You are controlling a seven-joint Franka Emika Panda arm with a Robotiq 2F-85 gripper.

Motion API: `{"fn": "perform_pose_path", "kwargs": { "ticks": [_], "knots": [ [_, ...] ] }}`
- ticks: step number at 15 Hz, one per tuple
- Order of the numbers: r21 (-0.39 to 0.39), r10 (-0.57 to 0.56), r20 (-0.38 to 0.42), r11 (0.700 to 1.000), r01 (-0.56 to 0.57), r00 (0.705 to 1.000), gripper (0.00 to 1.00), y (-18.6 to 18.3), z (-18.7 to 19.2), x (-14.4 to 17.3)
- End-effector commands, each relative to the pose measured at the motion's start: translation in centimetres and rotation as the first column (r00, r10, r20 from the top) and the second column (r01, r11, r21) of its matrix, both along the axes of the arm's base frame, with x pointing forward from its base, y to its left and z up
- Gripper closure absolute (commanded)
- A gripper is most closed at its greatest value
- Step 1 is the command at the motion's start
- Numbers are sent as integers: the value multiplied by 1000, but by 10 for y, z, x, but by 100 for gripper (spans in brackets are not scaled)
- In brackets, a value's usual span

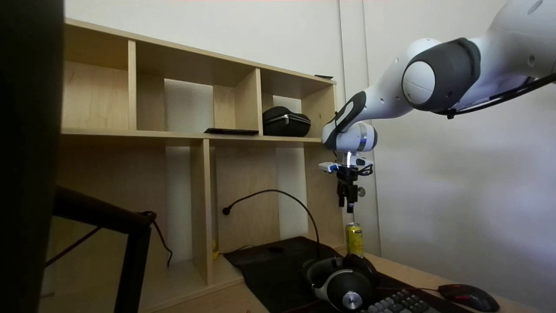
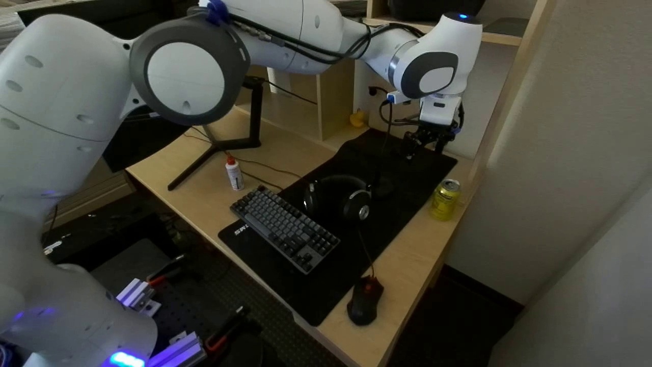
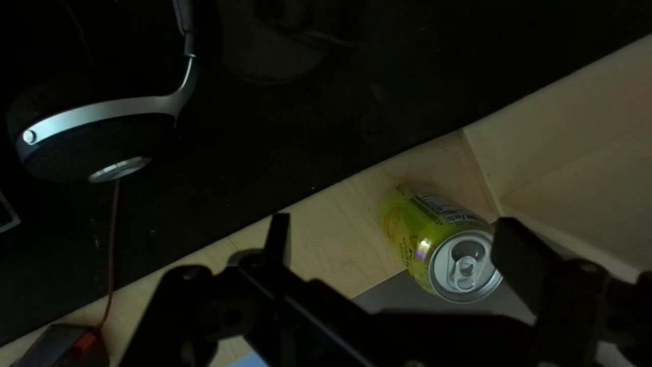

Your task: Move the yellow can to the left

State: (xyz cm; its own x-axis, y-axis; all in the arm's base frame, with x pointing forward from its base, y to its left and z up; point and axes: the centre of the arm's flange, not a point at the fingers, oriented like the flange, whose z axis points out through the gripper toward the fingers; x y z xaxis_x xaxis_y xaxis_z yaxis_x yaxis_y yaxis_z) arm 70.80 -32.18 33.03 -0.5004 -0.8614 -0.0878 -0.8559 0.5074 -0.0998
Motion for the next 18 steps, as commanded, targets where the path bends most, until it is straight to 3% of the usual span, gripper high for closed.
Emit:
{"fn": "perform_pose_path", "kwargs": {
  "ticks": [1, 4, 5, 10, 18],
  "knots": [
    [-10, -124, 20, 992, 124, 992, 0, -35, -20, 13],
    [0, -245, 41, 970, 245, 969, 0, -61, -34, 11],
    [-8, -182, 6, 983, 182, 983, 0, -41, -28, -8],
    [-17, -204, 7, 979, 204, 979, 0, -41, -37, -4],
    [25, -439, 107, 898, 439, 892, 0, -76, -65, 24]
  ]
}}
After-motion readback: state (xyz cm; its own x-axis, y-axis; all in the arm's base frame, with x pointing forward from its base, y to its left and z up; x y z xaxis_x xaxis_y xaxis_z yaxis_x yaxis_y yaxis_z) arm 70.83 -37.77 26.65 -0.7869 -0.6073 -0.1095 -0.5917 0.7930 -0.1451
